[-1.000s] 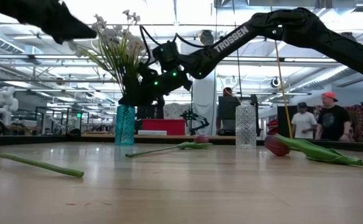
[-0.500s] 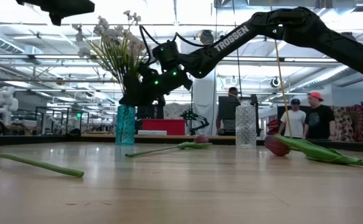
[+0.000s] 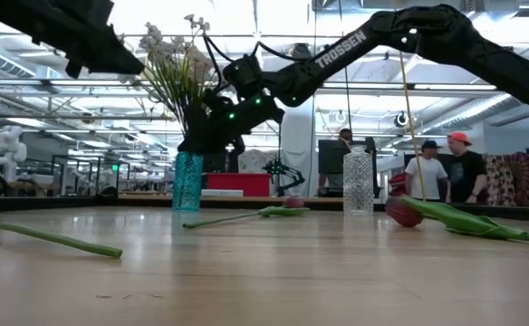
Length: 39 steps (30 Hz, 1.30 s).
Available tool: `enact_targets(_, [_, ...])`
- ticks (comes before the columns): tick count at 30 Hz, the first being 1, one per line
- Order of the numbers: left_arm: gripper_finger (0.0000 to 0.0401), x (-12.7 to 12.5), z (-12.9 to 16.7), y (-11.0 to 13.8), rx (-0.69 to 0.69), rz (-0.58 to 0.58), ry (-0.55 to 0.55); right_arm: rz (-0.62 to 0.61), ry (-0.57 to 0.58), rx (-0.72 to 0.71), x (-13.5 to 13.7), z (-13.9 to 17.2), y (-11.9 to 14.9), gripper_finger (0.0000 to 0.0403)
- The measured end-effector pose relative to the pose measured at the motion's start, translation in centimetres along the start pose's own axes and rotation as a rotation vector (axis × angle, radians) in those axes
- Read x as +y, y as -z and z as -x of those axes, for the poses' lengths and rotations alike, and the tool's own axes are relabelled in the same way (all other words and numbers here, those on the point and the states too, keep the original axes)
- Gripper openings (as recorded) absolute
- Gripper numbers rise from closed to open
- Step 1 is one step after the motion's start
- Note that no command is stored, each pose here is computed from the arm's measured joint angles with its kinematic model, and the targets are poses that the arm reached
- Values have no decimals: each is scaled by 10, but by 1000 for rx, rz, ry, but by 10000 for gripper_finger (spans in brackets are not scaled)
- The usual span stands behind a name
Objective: Sort flowers into vase by color
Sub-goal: Put the top red tulip into the transparent vase
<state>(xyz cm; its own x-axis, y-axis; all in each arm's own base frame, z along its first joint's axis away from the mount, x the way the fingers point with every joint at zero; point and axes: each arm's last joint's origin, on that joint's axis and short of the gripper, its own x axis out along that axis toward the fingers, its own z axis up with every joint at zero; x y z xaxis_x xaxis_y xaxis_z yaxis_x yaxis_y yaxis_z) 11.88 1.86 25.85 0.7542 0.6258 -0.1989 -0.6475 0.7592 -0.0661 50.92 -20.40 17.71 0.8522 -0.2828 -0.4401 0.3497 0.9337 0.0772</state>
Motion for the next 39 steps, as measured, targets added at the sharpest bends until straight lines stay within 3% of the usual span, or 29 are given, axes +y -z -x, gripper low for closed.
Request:
enact_targets(10, [77,-8,-13,10,-7,7,1,-4,-14,11,9,3,-2,271])
enact_targets(15, [77,-9,-14,11,-2,1,-11,7,-10,43,11,7,-4,309])
enact_targets(39, [77,-9,-18,13,5,-9,-71,81,11,129,21,20,-8,321])
